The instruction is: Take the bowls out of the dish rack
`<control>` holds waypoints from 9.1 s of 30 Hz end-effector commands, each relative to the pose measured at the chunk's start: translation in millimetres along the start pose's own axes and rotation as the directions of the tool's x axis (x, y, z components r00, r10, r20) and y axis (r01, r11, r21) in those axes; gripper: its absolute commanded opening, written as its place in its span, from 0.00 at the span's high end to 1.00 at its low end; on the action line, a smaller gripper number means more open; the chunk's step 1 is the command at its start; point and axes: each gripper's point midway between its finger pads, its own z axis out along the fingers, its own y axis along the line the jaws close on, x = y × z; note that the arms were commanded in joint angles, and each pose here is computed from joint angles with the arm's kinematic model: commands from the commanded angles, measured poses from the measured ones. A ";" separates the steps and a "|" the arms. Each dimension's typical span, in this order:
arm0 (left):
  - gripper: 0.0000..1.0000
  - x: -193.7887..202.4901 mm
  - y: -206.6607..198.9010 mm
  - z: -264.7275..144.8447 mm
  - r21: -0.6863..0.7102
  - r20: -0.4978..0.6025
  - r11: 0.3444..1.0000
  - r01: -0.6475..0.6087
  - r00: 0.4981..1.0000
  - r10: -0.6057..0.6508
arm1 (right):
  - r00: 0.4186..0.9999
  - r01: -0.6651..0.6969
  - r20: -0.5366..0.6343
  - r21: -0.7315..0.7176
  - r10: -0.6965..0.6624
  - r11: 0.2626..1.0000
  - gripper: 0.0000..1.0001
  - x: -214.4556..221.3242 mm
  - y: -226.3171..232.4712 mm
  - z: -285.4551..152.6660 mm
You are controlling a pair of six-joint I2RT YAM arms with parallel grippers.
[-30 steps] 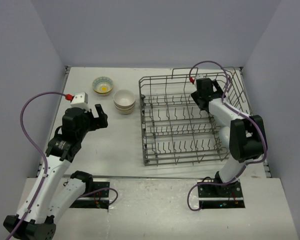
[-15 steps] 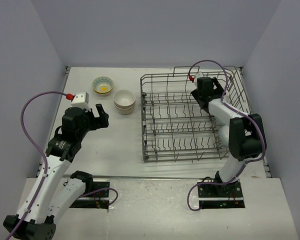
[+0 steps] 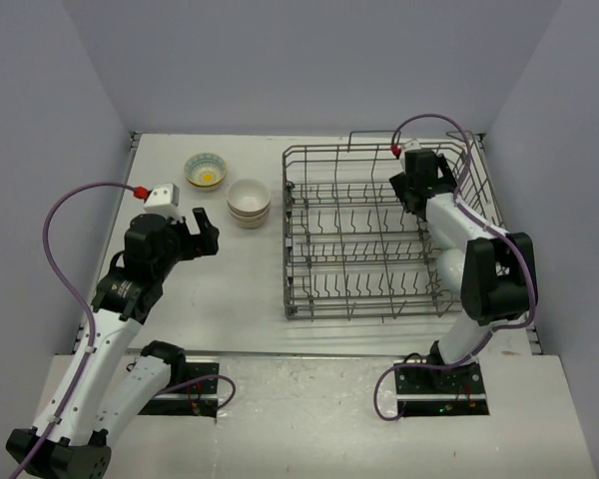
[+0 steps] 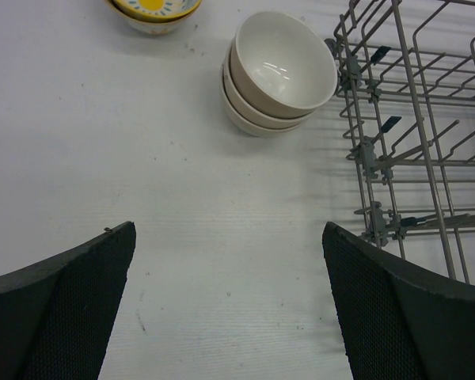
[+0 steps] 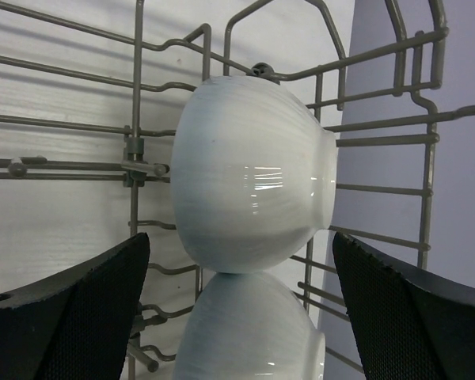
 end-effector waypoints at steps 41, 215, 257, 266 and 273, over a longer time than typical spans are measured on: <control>0.00 -0.7 -14.1 4.2 0.068 0.010 0.997 -0.045 0.999 0.045 | 1.000 0.010 0.020 0.109 -0.012 0.994 0.05 -11.3 -28.3 21.5; 0.00 -11.1 -18.7 -6.8 0.071 0.056 0.997 -0.042 0.998 0.038 | 0.911 -0.310 0.389 0.419 0.140 0.853 1.00 -109.5 -151.9 -119.3; 1.00 -89.3 -205.3 63.8 -0.029 -0.021 0.985 -0.167 0.986 0.167 | 0.637 -0.371 0.398 -0.592 0.660 0.715 1.00 -187.9 55.1 -309.9; 1.00 -93.2 -128.7 48.7 -0.173 0.021 0.984 -0.035 0.999 0.039 | 0.642 -0.353 0.385 -0.618 0.663 0.702 0.01 -188.3 64.7 -308.5; 1.00 -58.8 26.9 29.8 -0.418 0.076 0.876 0.239 0.971 -0.229 | 0.674 -0.379 0.325 -0.619 0.664 0.688 0.01 -159.0 40.7 -302.0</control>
